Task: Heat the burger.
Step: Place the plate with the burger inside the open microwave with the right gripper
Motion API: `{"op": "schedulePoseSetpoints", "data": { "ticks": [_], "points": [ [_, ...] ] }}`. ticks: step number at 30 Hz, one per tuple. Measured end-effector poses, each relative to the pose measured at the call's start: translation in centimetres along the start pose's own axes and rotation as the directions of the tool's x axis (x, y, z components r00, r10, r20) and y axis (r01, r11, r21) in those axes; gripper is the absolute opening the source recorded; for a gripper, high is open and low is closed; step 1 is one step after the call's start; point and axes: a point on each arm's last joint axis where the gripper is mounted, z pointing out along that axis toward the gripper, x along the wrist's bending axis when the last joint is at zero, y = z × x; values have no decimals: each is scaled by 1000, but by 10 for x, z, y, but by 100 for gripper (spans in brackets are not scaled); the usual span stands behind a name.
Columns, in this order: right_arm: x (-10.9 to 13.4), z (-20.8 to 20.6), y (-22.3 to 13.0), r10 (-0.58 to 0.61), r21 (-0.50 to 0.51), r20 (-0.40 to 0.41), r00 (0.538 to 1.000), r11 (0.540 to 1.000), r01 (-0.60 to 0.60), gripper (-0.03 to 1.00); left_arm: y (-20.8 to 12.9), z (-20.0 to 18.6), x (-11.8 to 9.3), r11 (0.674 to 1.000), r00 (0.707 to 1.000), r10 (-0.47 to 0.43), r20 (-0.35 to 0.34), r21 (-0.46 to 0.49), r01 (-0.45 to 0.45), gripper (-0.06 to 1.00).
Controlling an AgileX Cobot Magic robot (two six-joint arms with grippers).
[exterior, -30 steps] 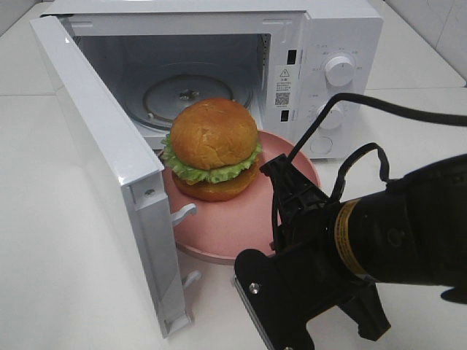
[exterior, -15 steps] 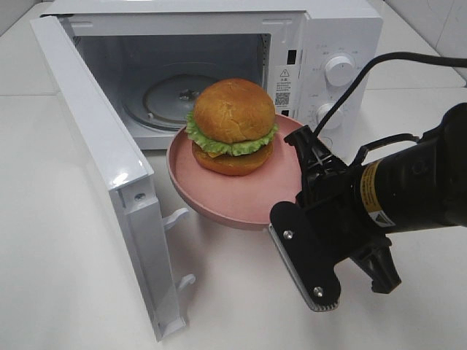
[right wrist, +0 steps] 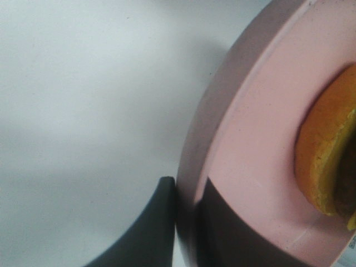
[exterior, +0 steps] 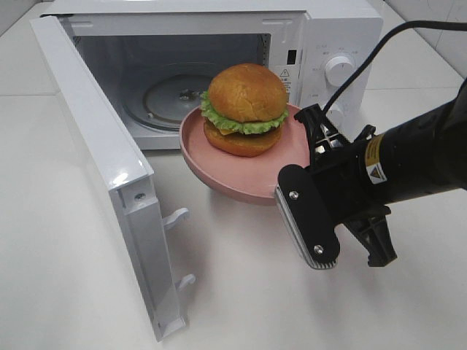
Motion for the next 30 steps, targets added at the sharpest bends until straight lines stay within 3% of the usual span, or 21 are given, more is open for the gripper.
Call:
{"op": "schedulePoseSetpoints", "data": {
  "ticks": [12, 30],
  "points": [
    [-16, 22, 6, -28, -30, -25, 999, 999, 27, 6, 0, 0, 0, 1000, 1000, 0, 0, 0, 0, 99],
    [-47, 50, 12, -29, -34, 0, 1000, 999, 29, 6, 0, 0, 0, 1000, 1000, 0, 0, 0, 0, 99]
  ]
}}
